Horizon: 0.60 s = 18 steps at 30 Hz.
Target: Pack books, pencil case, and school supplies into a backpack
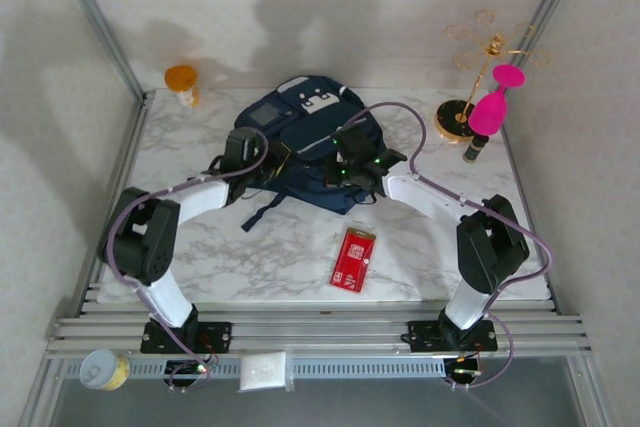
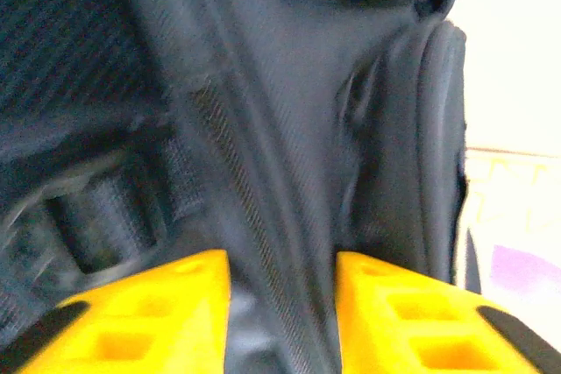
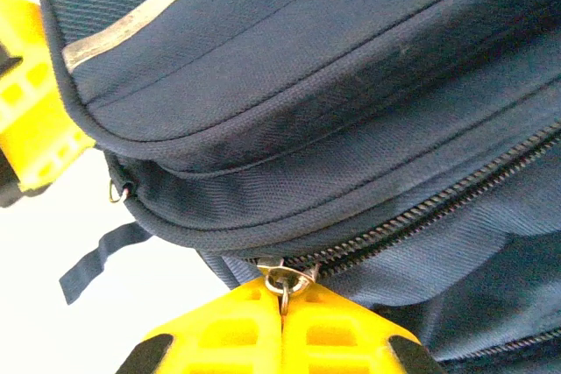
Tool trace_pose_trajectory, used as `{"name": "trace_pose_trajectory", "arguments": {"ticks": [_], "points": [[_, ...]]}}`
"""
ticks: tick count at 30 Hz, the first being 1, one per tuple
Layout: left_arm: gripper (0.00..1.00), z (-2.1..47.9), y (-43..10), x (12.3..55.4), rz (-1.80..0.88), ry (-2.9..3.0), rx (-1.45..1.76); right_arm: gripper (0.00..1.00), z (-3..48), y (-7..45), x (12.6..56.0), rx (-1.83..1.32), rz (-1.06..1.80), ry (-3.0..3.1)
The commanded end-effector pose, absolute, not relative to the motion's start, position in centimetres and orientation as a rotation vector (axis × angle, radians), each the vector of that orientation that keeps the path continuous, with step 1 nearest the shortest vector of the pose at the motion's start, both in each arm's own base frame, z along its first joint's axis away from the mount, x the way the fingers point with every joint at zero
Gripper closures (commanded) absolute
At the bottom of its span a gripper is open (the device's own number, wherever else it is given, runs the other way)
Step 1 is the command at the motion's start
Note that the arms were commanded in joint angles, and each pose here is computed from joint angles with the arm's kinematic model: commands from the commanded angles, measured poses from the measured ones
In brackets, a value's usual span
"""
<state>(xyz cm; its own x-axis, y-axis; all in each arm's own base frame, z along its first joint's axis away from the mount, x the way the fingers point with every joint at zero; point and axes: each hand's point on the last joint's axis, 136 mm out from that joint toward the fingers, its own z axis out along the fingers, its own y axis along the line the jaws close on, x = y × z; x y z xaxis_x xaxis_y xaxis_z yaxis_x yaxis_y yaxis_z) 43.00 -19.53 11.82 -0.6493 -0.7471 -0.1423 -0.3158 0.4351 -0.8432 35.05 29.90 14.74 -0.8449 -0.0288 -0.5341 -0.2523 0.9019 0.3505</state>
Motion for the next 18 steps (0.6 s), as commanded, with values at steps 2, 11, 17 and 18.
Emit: {"name": "trace_pose_trajectory", "arguments": {"ticks": [2, 11, 17, 18], "points": [[0.51, 14.6, -23.3, 39.0, -1.337, 2.08, -0.965, 1.0, 16.7, 32.2, 35.3, -0.289, 0.649, 2.457], [0.57, 15.3, -27.2, 39.4, -1.376, 1.975, -1.092, 1.0, 15.8, 32.3, 34.5, -0.321, 0.696, 2.437], [0.65, 14.6, -25.8, 39.8, -1.349, 1.872, -1.233, 1.0, 15.6, 31.9, 34.4, -0.316, 0.676, 2.431], [0.65, 14.6, -25.5, 39.7, -1.348, 1.848, -1.253, 1.0, 15.7, 32.0, 34.3, -0.325, 0.689, 2.423]]}}
